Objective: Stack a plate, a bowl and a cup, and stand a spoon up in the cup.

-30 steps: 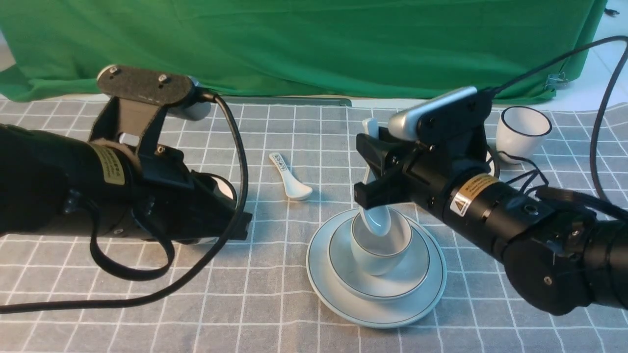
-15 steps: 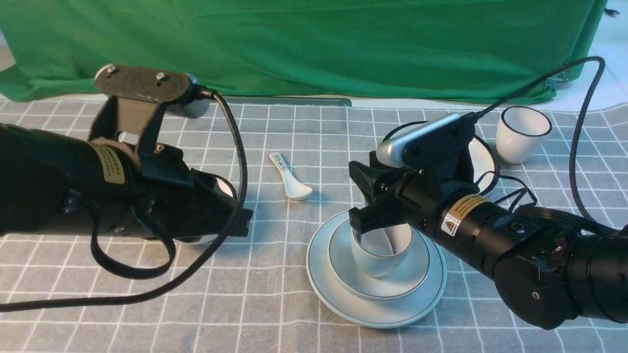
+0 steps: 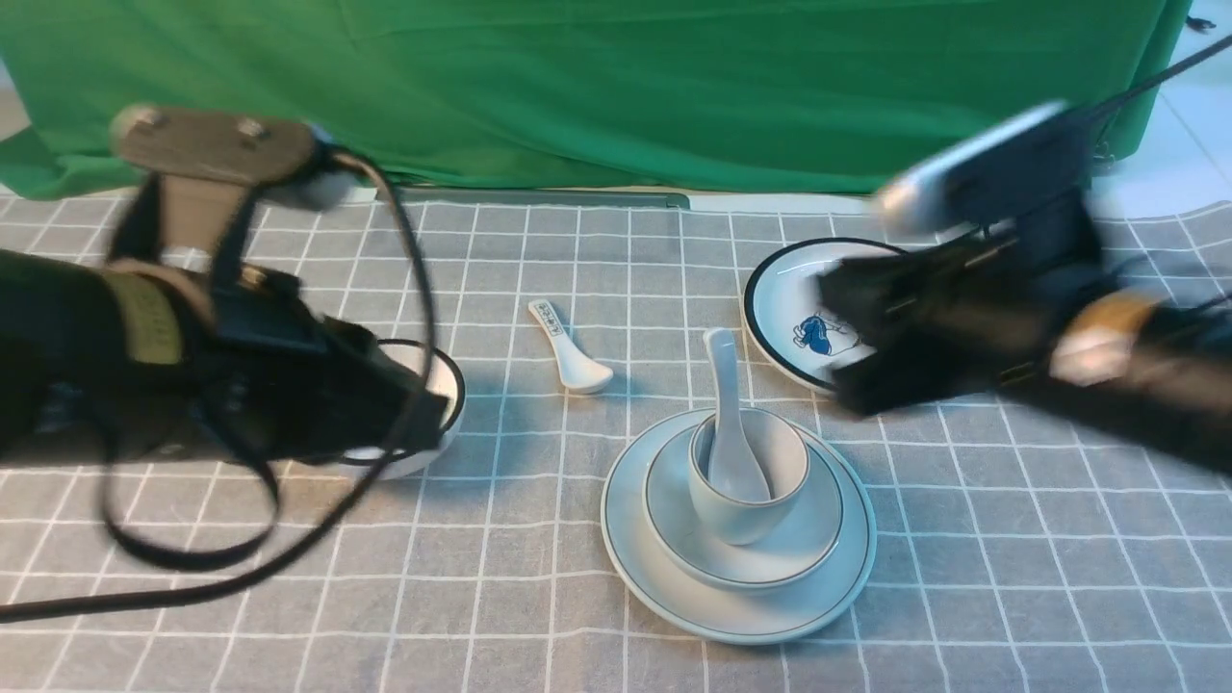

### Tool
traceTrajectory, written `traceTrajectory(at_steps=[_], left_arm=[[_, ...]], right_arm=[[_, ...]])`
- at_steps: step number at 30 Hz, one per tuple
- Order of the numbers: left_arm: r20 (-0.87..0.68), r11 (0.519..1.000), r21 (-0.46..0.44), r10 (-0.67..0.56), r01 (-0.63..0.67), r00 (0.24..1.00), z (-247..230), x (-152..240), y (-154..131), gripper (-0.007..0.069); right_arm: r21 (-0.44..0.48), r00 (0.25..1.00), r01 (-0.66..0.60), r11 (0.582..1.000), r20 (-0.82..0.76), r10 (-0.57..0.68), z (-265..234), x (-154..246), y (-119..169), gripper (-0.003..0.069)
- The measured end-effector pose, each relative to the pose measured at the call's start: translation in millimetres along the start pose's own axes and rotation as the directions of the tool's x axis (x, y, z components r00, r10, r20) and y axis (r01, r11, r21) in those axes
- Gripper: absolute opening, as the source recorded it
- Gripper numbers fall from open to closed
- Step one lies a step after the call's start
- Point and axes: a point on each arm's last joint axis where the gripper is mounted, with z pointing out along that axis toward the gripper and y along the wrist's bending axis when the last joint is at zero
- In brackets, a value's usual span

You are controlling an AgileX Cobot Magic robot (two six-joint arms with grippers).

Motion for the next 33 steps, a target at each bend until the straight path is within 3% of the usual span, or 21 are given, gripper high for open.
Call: traceTrajectory(at_steps=[3,6,12,21,27,33], left_arm=[[0.082,1.000,-0.025,-0.015,0.017,0.997,-27.8,0.8,5.1,0.0008],[0.176,0.999,-0.049,-0.008,0.017,0.984,-55.5,7.1,11.2,0.0008],[0.326,0.998,-0.057,-0.020,0.040,0.945,-83.8,44.8,24.0,0.0008],[0.432,0.997,-0.020,-0.056,0.072,0.900,-85.4,129.5,42.4,0.0008],[0.542,0.998,0.029,-0.064,0.057,0.838,-92.9,140.7,43.1,0.0010],[0.555,0.998,0.035,-0.064,0.053,0.829,-93.8,139.9,42.6,0.0011]], right_arm=[[0.058,0.997,-0.015,0.998,0.070,0.011,-60.0,-17.6,-13.7,0.0028],[0.130,0.989,-0.037,0.991,0.148,0.018,-113.0,-21.1,-22.1,0.0019],[0.199,0.951,-0.094,0.975,0.307,0.029,-181.2,12.4,-13.3,0.0019],[0.196,0.870,-0.145,0.970,0.492,0.030,-206.1,77.2,2.4,0.0020],[0.196,0.867,-0.146,0.970,0.498,0.031,-205.1,86.6,3.8,0.0053],[0.196,0.865,-0.147,0.970,0.501,0.030,-205.4,86.5,3.8,0.0070]])
